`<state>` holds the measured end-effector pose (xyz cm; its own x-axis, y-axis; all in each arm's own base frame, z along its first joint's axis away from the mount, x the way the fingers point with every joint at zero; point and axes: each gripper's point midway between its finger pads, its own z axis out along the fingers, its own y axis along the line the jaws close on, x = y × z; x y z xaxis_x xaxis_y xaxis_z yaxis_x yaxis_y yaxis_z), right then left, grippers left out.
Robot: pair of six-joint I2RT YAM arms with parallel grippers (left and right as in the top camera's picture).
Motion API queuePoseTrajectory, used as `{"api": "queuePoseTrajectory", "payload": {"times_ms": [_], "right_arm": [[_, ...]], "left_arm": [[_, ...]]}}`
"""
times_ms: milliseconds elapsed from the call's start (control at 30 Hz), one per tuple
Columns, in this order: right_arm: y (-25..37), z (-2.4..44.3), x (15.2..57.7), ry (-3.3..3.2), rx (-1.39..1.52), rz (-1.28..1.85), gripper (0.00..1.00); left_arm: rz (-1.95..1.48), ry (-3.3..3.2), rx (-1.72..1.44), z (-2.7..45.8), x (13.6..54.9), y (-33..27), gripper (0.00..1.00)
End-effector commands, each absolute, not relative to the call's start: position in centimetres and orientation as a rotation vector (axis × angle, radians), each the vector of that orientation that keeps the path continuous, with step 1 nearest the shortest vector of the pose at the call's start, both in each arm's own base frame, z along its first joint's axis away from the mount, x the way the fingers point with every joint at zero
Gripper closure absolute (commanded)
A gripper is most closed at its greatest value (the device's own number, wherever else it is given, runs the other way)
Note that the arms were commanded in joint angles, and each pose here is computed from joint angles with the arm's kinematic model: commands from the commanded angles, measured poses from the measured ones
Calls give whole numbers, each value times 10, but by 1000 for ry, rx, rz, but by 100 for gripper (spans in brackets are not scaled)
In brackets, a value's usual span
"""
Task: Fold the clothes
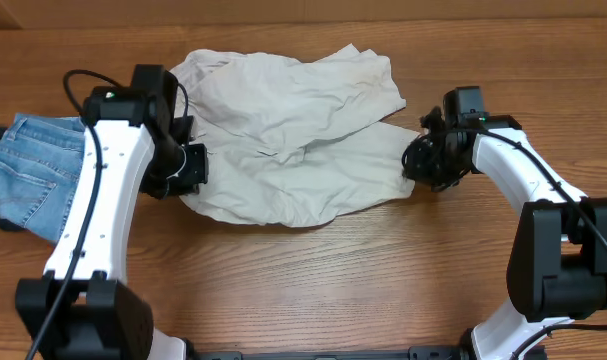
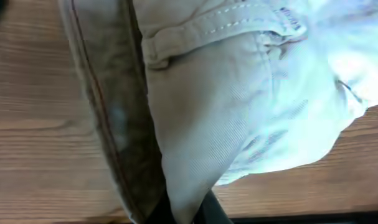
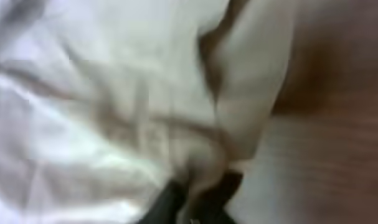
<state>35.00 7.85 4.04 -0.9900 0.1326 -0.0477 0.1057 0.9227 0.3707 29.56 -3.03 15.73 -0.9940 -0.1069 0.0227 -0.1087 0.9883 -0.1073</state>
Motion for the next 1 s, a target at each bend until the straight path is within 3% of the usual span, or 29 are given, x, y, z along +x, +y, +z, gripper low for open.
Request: {"api": "queuePoseTrajectory", "payload": {"times_ms": [0, 100, 133, 300, 400, 433, 467, 533, 567, 733, 833, 867, 967], "right_arm": [[67, 118, 363, 2870, 114, 653, 96], [30, 241, 374, 2618, 214, 589, 96], [28, 260, 375, 2580, 206, 581, 96], [28, 240, 387, 2616, 227, 602, 95], [39, 213, 416, 2619, 226, 734, 93], [44, 203, 421, 2628, 222, 786, 83], [44, 191, 426, 2648, 230, 801, 51], [43, 163, 429, 2715, 250, 811, 24], [43, 154, 424, 2752, 238, 810, 20], [31, 98, 354, 3079, 430, 681, 20], [28, 52, 351, 3058, 504, 651, 21], [34, 46, 351, 3039, 497, 704, 29], [59, 57, 366, 2916, 427, 963, 67]], "left_arm": [[77, -3217, 151, 180, 296, -18, 93], [57, -3256, 178, 189, 300, -12, 92], [58, -3262, 198, 189, 301, -10, 92], [44, -3278, 248, 190, 306, -4, 88], [44, -3278, 242, 190, 306, -4, 87], [44, -3278, 236, 190, 306, -4, 87], [44, -3277, 236, 190, 306, -4, 87], [44, -3280, 236, 190, 306, -4, 86], [44, -3279, 236, 190, 306, -4, 86], [45, -3284, 236, 190, 307, -4, 83], [45, -3287, 235, 190, 308, -4, 81], [44, -3288, 221, 190, 308, -4, 81], [46, -3296, 211, 190, 310, -4, 80]]}}
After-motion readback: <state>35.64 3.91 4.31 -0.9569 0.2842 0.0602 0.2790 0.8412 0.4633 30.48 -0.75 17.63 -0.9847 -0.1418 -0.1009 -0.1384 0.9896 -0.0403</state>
